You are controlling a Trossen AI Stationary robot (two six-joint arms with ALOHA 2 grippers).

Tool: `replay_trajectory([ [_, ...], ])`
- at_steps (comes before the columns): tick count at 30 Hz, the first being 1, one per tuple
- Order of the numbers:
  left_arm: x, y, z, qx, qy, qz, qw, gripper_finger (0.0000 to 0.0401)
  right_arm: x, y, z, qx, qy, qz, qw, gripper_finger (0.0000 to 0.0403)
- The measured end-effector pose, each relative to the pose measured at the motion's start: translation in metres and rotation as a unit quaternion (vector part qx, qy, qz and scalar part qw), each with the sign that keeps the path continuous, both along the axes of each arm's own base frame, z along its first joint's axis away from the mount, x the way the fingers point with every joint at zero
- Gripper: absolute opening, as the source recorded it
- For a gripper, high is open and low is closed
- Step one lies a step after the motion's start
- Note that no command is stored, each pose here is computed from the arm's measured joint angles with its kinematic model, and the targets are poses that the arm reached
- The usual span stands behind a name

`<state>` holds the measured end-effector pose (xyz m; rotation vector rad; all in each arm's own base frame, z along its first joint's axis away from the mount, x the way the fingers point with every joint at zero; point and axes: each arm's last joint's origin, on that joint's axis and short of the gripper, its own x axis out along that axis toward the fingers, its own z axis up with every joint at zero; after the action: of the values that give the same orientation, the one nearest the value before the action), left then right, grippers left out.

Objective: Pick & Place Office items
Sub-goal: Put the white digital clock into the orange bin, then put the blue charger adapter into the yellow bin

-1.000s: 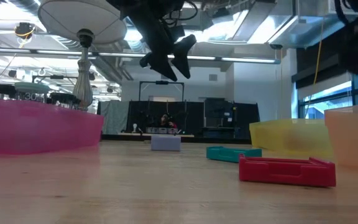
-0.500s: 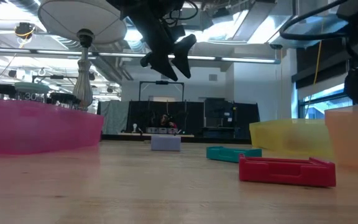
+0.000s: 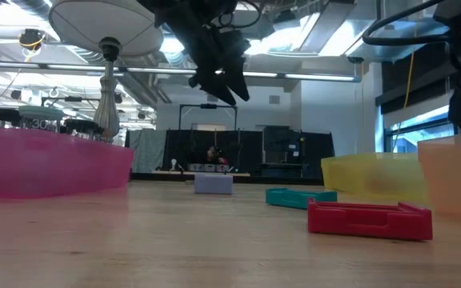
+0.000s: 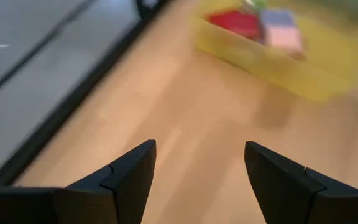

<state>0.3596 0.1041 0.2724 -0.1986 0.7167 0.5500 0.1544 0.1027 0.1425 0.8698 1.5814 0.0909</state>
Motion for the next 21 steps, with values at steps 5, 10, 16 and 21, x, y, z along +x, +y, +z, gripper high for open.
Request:
replay_trajectory([
  [5,-0.003,-0.006,-0.005,-0.031,0.038,-0.096,0.994,0.0242,-0.001,0.0,0.001,0.014,0.014,-0.007,1.0,0.0209],
  [10,-0.01,-0.012,-0.012,-0.048,0.092,-0.152,0.983,0.0242,0.003,0.003,0.016,0.034,0.005,0.002,0.999,0.0266],
  [16,-0.017,-0.028,-0.019,-0.052,0.159,-0.246,0.955,0.0242,0.006,0.003,0.051,0.009,-0.03,0.022,0.999,0.0305],
  [21,-0.018,-0.049,-0.033,-0.034,0.182,-0.318,0.93,0.0242,0.003,-0.002,0.073,-0.068,-0.043,0.04,0.996,0.0311],
])
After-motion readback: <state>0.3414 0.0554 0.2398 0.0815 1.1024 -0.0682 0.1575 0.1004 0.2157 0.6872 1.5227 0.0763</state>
